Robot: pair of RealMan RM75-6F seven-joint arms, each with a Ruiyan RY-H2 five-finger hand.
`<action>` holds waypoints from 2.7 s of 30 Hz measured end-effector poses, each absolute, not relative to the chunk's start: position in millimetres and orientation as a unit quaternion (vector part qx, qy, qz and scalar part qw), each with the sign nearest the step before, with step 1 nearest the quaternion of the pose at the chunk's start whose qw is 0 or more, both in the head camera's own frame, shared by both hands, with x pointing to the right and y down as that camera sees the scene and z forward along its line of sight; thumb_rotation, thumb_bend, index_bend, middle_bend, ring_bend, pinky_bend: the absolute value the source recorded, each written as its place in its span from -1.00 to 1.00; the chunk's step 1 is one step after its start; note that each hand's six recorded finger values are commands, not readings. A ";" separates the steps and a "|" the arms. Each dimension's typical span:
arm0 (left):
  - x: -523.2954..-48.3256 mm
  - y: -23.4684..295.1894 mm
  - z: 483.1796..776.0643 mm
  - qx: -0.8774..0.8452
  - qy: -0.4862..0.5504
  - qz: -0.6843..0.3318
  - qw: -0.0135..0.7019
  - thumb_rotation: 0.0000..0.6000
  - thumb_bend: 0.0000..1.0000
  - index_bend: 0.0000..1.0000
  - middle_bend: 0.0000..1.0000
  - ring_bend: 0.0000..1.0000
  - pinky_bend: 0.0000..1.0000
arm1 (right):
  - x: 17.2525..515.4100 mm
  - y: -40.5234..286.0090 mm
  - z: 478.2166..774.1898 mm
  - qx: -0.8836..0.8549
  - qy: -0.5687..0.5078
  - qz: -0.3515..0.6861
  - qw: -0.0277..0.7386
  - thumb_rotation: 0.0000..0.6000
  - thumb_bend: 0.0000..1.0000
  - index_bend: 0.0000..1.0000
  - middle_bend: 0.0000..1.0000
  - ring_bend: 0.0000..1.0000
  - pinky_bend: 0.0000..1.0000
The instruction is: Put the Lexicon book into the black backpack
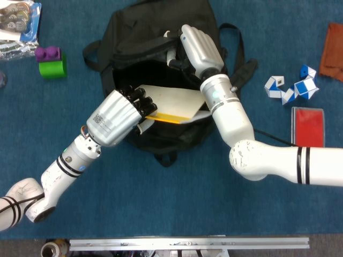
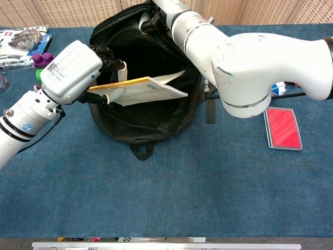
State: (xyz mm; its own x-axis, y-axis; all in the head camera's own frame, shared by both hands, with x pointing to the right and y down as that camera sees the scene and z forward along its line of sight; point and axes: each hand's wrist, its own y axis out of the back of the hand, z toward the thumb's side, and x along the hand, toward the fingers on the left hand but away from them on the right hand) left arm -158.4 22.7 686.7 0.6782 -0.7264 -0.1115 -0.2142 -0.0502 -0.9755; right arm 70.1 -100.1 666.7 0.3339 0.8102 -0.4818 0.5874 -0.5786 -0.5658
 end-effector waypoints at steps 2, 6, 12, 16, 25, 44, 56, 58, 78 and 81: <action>-160.0 24.6 690.5 -0.688 0.342 -0.225 0.599 1.00 -0.29 0.44 0.27 -0.03 0.17 | 69.8 -100.6 665.6 -0.804 -0.438 0.377 0.141 1.00 0.63 0.56 0.35 0.28 0.62; -158.8 30.7 696.1 -0.680 0.340 -0.239 0.604 1.00 -0.29 0.44 0.27 -0.03 0.17 | 68.6 -101.4 663.6 -0.805 -0.443 0.372 0.132 1.00 0.63 0.56 0.35 0.28 0.62; -145.9 40.1 705.8 -0.676 0.333 -0.252 0.607 1.00 -0.29 0.43 0.28 -0.03 0.17 | 67.6 -101.1 661.9 -0.806 -0.446 0.369 0.126 1.00 0.63 0.56 0.35 0.28 0.62; -133.9 43.8 713.3 -0.671 0.317 -0.259 0.618 1.00 -0.29 0.43 0.29 -0.03 0.17 | 67.9 -100.2 661.3 -0.805 -0.445 0.371 0.126 1.00 0.63 0.56 0.35 0.28 0.62; -115.4 41.4 720.3 -0.652 0.304 -0.272 0.639 1.00 -0.29 0.44 0.42 0.17 0.33 | 66.0 -98.8 658.5 -0.809 -0.447 0.366 0.111 1.00 0.63 0.56 0.35 0.28 0.62; -110.4 34.0 736.4 -0.624 0.291 -0.302 0.660 1.00 -0.29 0.46 0.62 0.39 0.56 | 64.6 -98.7 655.5 -0.808 -0.456 0.359 0.100 1.00 0.63 0.56 0.35 0.28 0.62; -97.0 29.3 733.8 -0.607 0.273 -0.250 0.703 1.00 -0.36 0.46 0.62 0.36 0.56 | 56.1 -87.9 652.4 -0.822 -0.444 0.350 0.069 1.00 0.62 0.56 0.35 0.28 0.62; -94.5 25.6 733.1 -0.605 0.272 -0.245 0.707 1.00 -0.38 0.46 0.62 0.36 0.56 | 55.9 -87.4 651.6 -0.823 -0.445 0.349 0.066 1.00 0.62 0.56 0.35 0.28 0.62; -98.7 30.7 749.7 -0.588 0.231 -0.235 0.739 1.00 -0.43 0.48 0.59 0.35 0.56 | 63.0 -90.1 650.2 -0.821 -0.449 0.348 0.053 1.00 0.62 0.56 0.35 0.28 0.62; -99.6 26.1 749.6 -0.586 0.236 -0.241 0.737 1.00 -0.43 0.48 0.59 0.35 0.56 | 63.9 -90.4 649.9 -0.820 -0.450 0.349 0.054 1.00 0.62 0.56 0.35 0.28 0.62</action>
